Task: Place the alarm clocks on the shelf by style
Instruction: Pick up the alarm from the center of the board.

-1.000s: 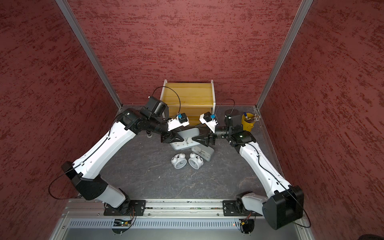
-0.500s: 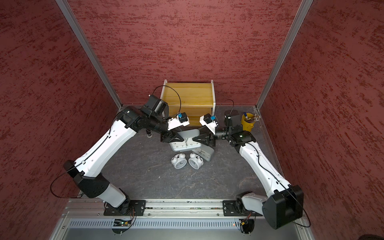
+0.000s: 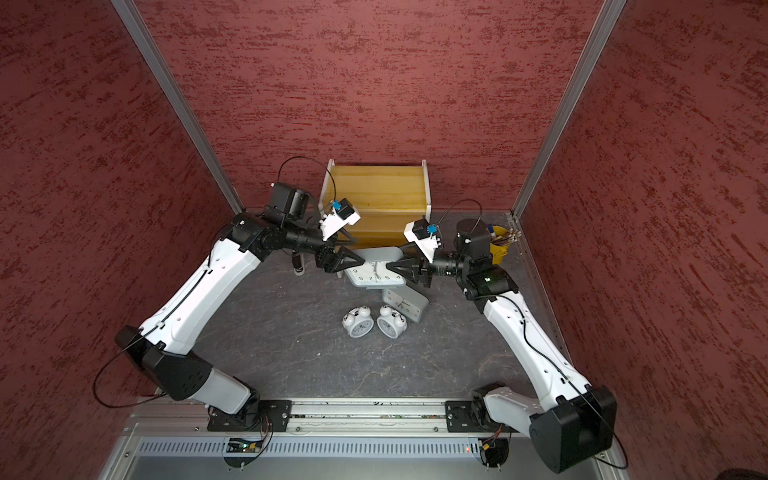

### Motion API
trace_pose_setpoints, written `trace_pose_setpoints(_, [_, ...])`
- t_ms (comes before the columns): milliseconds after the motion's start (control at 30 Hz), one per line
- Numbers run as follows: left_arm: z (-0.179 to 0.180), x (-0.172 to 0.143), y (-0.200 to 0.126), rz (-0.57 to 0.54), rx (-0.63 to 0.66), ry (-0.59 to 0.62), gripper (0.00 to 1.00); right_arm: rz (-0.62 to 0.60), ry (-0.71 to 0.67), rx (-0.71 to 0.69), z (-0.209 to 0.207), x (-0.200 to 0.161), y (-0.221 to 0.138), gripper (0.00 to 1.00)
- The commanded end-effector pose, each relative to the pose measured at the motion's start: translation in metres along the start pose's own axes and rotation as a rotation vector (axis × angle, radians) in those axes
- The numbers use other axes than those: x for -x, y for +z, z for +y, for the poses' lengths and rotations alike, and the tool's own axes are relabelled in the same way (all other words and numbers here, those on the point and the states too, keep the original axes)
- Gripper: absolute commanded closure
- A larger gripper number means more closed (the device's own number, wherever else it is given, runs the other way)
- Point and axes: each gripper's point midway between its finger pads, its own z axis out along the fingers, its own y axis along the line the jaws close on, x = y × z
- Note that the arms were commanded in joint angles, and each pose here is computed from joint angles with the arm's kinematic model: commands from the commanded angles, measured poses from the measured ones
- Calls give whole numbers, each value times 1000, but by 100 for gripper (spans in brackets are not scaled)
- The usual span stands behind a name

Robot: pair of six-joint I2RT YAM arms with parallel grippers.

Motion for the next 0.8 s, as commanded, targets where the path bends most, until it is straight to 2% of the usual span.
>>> trace_pose_setpoints(0, [-2, 24, -24, -198, 16, 14, 10, -77, -67, -1, 8, 40, -7, 100])
trace_pose_setpoints(133, [-4, 11, -38, -274, 49, 20, 2, -98, -80, 30, 16, 52, -10, 100])
trace_pose_setpoints(267, [-15, 0, -49, -338, -7, 21, 0, -111, -74, 85, 26, 61, -11, 100])
trace_pose_setpoints(500, [-27, -14, -48, -357, -55, 58, 0, -131, -73, 166, 39, 75, -14, 100])
trace_pose_setpoints(767, [-48, -16, -38, -346, -143, 133, 1, -150, -49, 241, 44, 85, -13, 100])
